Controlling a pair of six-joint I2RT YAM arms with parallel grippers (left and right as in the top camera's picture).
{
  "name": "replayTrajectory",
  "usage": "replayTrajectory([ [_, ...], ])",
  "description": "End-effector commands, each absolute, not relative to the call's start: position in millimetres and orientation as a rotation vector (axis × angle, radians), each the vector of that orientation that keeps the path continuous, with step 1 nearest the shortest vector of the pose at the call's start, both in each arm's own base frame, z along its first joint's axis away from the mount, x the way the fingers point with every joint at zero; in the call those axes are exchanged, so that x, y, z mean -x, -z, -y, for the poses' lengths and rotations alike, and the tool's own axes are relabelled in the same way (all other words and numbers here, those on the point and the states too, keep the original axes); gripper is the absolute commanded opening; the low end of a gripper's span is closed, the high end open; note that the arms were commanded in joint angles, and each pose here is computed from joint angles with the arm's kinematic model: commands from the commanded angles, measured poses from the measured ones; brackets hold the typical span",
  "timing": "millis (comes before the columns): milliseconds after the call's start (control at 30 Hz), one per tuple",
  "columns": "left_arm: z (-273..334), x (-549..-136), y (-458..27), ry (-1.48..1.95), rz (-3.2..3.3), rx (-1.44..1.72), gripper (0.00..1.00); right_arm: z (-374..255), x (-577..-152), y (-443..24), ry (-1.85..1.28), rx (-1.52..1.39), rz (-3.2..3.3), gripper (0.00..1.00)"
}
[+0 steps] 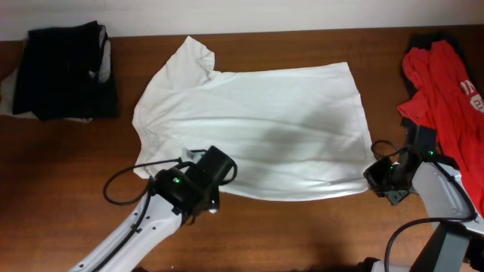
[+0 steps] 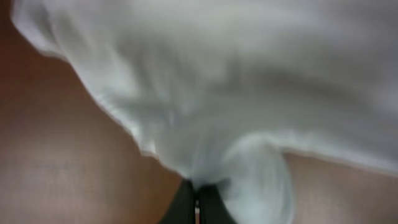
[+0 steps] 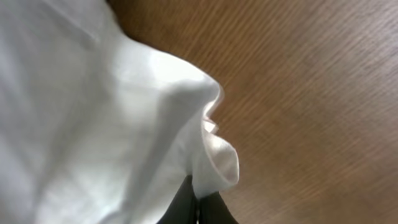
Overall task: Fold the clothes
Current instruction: 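Lift the hem with both grippers and fold it toward the collar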
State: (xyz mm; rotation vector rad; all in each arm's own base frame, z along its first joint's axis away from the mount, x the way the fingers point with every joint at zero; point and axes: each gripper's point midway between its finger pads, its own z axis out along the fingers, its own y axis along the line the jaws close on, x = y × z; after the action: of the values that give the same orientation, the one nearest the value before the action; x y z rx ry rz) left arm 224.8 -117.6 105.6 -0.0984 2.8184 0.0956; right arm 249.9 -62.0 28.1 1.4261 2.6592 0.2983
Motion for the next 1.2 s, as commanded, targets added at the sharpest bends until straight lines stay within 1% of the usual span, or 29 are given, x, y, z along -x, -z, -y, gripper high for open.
replayTrajectory([
  [0, 84.2, -272.3, -127.6, -0.207, -2.603, 0.262, 0.01, 63.5, -274.7, -40.3, -0.384, -1.401, -2.553, 0.04],
  [133, 71.7, -309.3, -137.5, -0.177, -2.492, 0.316, 0.01, 68.6, -299.2, -47.9, -0.397, -1.324, -2.472, 0.04],
  [200, 66.9, -315.9, -137.8, -0.173, -2.475, 0.348, 0.01, 64.2, -312.3, -52.4, -0.408, -1.258, -2.450, 0.04],
  [333, 67.8, -337.3, -117.4, -0.204, -2.483, 0.321, 0.01, 41.8, -351.6, -70.2, -0.439, -1.047, -2.379, 0.04],
  [533, 74.4, -367.5, -91.1, -0.215, -2.449, 0.341, 0.01, 43.8, -384.2, -91.6, -0.393, -0.940, -2.247, 0.04],
  [667, 61.0, -381.6, -84.8, -0.236, -2.420, 0.383, 0.01, 51.8, -386.8, -81.1, -0.341, -0.963, -2.247, 0.04],
  [833, 25.8, -389.8, -86.6, -0.269, -2.395, 0.478, 0.01, 53.2, -392.2, -47.0, -0.326, -0.990, -2.298, 0.04],
  [1000, 32.2, -411.2, -86.9, -0.163, -2.344, 0.490, 0.01, 53.2, -397.1, -35.2, -0.331, -0.991, -2.304, 0.04],
  [1033, 34.2, -415.5, -84.7, -0.151, -2.336, 0.489, 0.03, 53.9, -397.6, -34.4, -0.326, -0.991, -2.302, 0.04],
  [1067, 35.3, -419.5, -81.5, -0.146, -2.329, 0.489, 0.09, 54.2, -397.8, -33.8, -0.324, -0.992, -2.301, 0.04],
  [1100, 35.9, -421.9, -79.6, -0.142, -2.324, 0.490, 0.27, 54.5, -398.3, -33.6, -0.323, -0.992, -2.300, 0.04],
  [1133, 36.7, -425.0, -77.5, -0.138, -2.317, 0.491, 0.45, 54.5, -398.6, -33.9, -0.324, -0.991, -2.298, 0.09],
  [1167, 37.1, -427.5, -76.7, -0.136, -2.310, 0.492, 0.64, 54.4, -398.7, -34.0, -0.324, -0.990, -2.298, 0.24],
])
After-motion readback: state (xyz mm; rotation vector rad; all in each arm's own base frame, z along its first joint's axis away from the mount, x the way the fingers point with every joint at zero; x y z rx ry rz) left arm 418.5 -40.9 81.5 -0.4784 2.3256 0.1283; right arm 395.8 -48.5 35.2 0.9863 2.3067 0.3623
